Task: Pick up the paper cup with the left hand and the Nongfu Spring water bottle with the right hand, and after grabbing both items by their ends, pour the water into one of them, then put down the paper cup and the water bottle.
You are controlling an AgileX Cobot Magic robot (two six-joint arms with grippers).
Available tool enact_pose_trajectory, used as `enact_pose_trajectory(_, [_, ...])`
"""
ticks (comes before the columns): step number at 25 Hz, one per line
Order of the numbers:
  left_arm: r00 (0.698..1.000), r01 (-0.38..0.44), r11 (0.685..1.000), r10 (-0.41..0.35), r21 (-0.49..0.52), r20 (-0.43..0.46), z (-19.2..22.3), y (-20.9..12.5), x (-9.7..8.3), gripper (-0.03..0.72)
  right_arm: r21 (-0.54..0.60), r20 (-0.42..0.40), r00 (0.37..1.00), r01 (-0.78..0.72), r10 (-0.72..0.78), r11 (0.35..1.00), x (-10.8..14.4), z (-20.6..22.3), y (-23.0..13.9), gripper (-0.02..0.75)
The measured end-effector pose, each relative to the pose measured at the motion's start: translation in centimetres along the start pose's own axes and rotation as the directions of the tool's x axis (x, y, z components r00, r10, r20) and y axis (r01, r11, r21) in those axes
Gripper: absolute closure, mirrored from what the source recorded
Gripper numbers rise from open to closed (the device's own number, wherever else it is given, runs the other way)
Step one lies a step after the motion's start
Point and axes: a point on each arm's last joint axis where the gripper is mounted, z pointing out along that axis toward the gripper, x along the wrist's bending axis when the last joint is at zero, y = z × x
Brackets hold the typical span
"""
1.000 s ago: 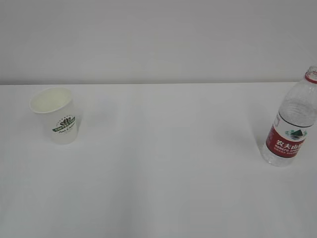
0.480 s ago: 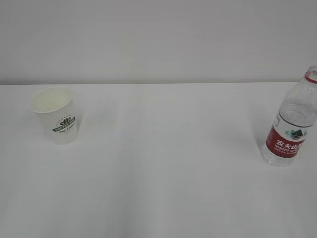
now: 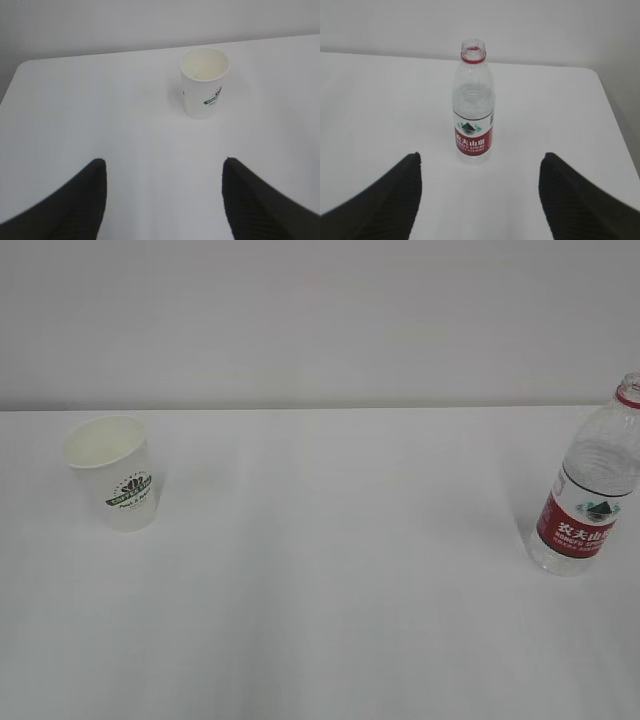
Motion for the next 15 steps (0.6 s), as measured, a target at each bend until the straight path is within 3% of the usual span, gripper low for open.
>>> enact_pose_trajectory(15, [1.0,-0.023,0.998,0.022,-0.062,-0.017,3.7,2.7,0.2,0.165,-0.071,0.001,1.0,0.028,-0.028,0.997,0.0,3.7,2.7,0.188])
